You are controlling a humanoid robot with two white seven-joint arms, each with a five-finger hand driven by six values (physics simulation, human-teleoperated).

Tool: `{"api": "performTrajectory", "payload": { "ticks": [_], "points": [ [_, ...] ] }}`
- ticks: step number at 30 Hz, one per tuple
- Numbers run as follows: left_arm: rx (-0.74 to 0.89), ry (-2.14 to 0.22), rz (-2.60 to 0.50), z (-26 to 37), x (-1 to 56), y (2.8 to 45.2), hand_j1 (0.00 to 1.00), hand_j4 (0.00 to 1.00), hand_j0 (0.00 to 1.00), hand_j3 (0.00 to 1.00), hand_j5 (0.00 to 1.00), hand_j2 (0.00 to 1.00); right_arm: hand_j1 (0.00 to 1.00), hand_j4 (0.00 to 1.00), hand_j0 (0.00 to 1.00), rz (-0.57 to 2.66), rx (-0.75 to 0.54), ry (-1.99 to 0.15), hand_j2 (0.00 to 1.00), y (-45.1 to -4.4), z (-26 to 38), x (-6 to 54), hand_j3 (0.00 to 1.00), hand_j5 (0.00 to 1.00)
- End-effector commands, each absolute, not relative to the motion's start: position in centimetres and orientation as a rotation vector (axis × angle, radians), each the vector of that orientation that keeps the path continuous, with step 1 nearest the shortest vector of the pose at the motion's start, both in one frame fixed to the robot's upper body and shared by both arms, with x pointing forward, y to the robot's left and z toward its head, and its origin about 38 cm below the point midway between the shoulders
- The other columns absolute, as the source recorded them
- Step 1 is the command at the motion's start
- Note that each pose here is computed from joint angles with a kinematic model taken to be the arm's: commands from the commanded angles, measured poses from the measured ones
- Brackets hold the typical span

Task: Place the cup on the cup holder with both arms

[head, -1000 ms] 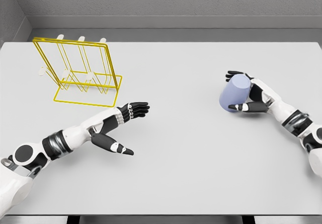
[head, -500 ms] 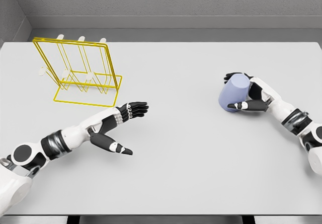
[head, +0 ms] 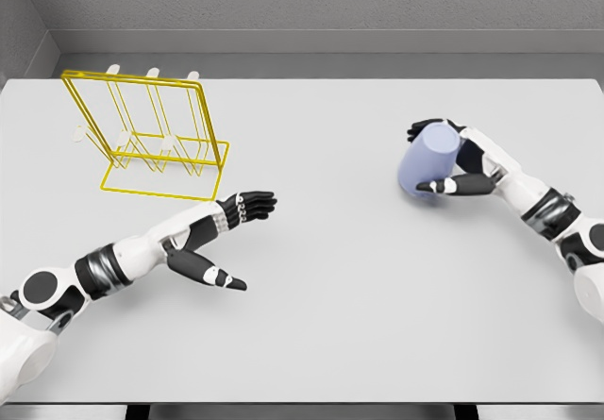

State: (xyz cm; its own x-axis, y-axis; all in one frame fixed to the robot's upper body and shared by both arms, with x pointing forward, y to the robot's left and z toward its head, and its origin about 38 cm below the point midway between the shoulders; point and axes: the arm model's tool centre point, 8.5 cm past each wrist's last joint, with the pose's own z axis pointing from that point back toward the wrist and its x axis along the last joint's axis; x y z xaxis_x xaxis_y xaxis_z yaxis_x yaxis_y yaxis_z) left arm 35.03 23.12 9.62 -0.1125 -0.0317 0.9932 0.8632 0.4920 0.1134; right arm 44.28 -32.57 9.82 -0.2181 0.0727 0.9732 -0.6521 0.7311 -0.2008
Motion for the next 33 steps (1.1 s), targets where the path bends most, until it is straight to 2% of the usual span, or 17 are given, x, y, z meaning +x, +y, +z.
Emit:
{"api": "performTrajectory", "payload": {
  "ticks": [1,11,21,33],
  "points": [
    [-0.763,-1.490,-0.893,9.7,35.0,23.2,1.00,1.00,1.00,1.00,1.00,1.00,0.72,0.72,0.72,0.722,0.489,-1.689,0.72,-32.0,10.5,44.3,0.72,0.72],
    [-0.756,-1.483,-0.893,9.6,35.0,23.6,1.00,1.00,1.00,1.00,1.00,1.00,0.72,0.72,0.72,0.815,0.626,-1.709,0.72,-27.1,11.4,43.2,0.72,0.72],
    [-0.708,-1.473,-0.885,9.2,36.3,24.6,1.00,1.00,1.00,1.00,1.00,1.00,0.72,0.72,0.72,0.866,0.749,-1.654,0.72,-22.4,9.5,41.7,0.72,0.72],
    [-0.718,-1.472,-0.792,7.2,38.1,23.2,1.00,1.00,1.00,1.00,1.00,1.00,0.72,0.72,0.72,0.899,0.864,-1.630,0.72,-17.6,9.0,41.0,0.72,0.72]
  ]
}}
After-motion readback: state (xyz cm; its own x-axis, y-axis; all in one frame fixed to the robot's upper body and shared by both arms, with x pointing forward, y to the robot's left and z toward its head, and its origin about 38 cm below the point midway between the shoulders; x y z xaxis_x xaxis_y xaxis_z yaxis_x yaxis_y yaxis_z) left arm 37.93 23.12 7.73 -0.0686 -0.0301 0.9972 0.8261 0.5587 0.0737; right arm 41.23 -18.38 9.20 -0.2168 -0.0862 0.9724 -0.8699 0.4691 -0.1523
